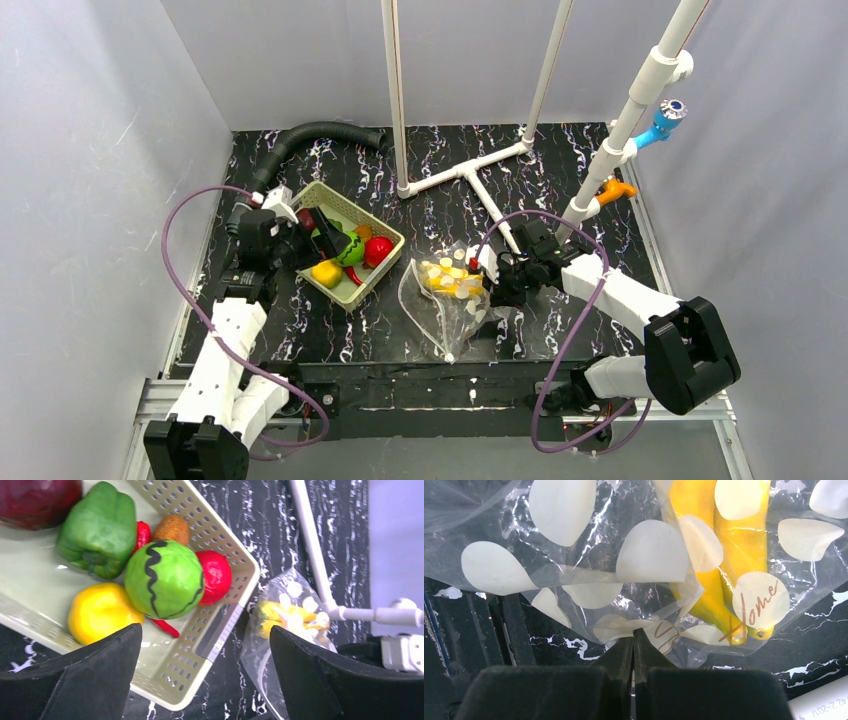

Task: Open the zip-top bag and remove the fake food
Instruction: Place the fake fruit in the bin, then pick up the fake fruit from the zipper food storage bag.

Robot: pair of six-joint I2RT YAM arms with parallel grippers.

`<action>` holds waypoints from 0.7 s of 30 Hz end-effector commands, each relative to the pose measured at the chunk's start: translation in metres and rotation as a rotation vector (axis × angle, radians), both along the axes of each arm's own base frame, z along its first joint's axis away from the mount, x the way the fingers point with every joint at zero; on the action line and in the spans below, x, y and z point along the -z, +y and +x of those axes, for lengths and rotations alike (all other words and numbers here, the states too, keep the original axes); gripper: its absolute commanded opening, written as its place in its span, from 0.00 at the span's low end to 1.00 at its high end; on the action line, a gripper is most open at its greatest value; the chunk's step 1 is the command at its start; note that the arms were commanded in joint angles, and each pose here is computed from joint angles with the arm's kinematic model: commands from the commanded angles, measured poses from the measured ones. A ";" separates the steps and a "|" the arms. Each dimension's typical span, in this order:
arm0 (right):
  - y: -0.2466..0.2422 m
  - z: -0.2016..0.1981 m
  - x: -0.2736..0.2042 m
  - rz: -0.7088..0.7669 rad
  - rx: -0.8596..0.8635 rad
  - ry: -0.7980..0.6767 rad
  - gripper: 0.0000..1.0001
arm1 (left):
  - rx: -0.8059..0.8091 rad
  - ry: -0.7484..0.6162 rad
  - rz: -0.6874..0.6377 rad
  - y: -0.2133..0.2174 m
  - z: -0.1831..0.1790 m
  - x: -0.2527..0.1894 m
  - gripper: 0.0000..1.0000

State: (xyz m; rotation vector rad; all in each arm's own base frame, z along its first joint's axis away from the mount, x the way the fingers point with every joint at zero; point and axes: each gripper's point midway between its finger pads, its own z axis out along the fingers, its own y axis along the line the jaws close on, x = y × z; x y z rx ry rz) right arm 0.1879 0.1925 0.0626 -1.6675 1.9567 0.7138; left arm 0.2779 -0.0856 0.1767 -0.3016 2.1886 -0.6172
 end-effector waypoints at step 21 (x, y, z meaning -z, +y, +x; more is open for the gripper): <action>0.004 0.001 -0.012 0.032 -0.020 -0.008 0.02 | 0.375 0.119 -0.188 -0.091 -0.078 0.014 0.98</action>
